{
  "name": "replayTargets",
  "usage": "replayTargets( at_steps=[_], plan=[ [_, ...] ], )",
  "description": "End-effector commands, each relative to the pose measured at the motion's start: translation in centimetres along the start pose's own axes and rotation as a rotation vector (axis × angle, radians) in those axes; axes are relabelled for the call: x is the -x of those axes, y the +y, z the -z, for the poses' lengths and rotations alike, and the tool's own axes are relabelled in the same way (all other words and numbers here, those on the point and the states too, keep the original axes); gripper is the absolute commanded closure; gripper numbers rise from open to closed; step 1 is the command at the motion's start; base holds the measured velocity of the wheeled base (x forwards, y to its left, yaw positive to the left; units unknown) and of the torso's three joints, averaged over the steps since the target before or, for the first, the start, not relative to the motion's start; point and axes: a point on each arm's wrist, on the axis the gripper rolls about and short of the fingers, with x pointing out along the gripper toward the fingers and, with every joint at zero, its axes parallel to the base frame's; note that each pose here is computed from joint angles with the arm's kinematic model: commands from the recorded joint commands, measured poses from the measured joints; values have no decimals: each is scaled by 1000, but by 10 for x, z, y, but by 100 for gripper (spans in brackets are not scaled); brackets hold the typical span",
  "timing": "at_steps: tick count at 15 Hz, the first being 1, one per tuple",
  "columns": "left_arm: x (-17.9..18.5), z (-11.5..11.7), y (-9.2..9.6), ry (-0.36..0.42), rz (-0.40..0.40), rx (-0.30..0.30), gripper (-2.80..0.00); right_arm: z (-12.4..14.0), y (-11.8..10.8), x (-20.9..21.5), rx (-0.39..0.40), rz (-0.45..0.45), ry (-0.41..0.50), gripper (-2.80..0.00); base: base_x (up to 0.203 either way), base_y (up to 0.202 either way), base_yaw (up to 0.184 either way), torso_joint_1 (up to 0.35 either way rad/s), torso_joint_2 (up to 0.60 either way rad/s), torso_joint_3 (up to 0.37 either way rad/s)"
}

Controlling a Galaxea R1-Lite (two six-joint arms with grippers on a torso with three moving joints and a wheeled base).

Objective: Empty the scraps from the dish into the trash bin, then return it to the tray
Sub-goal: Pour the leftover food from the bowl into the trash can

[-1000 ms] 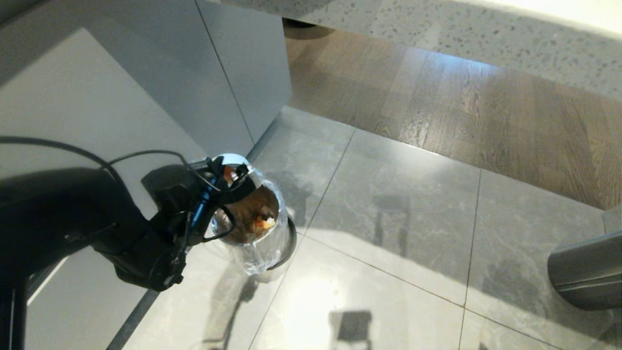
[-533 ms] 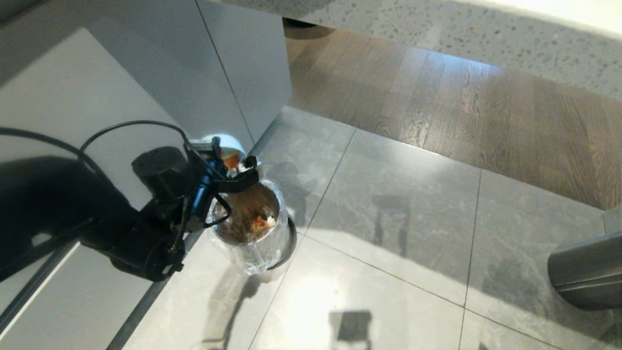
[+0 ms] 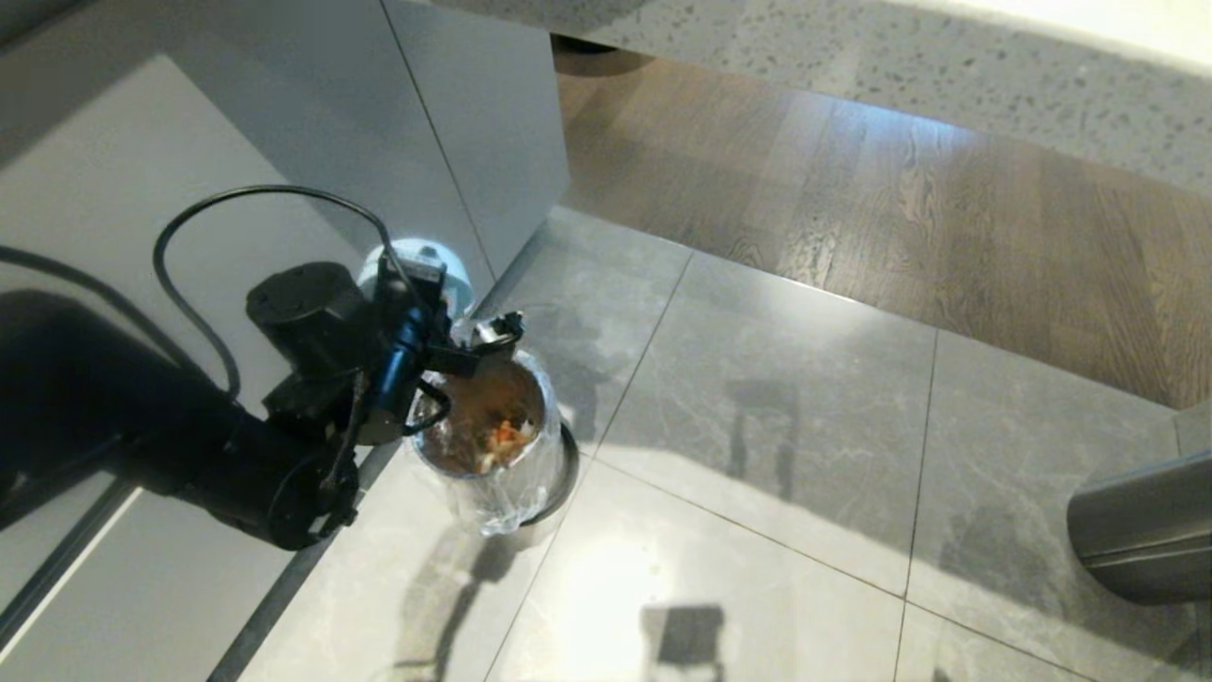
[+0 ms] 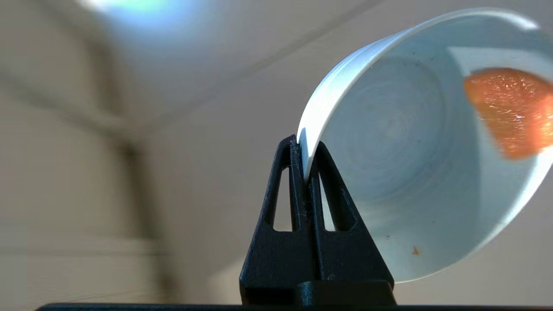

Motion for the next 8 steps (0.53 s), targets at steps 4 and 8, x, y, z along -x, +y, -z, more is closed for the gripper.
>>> replayTargets(
  at_steps=[4,8],
  plan=[
    [20,0,15,1,-83,-29,0,0,0,0,0,0,-1,0,0,0,0,0,0,0],
    [26,-3,17,-22,-98,-24,0,0,0,0,1,0,-1,0,0,0,0,0,0,0]
  ],
)
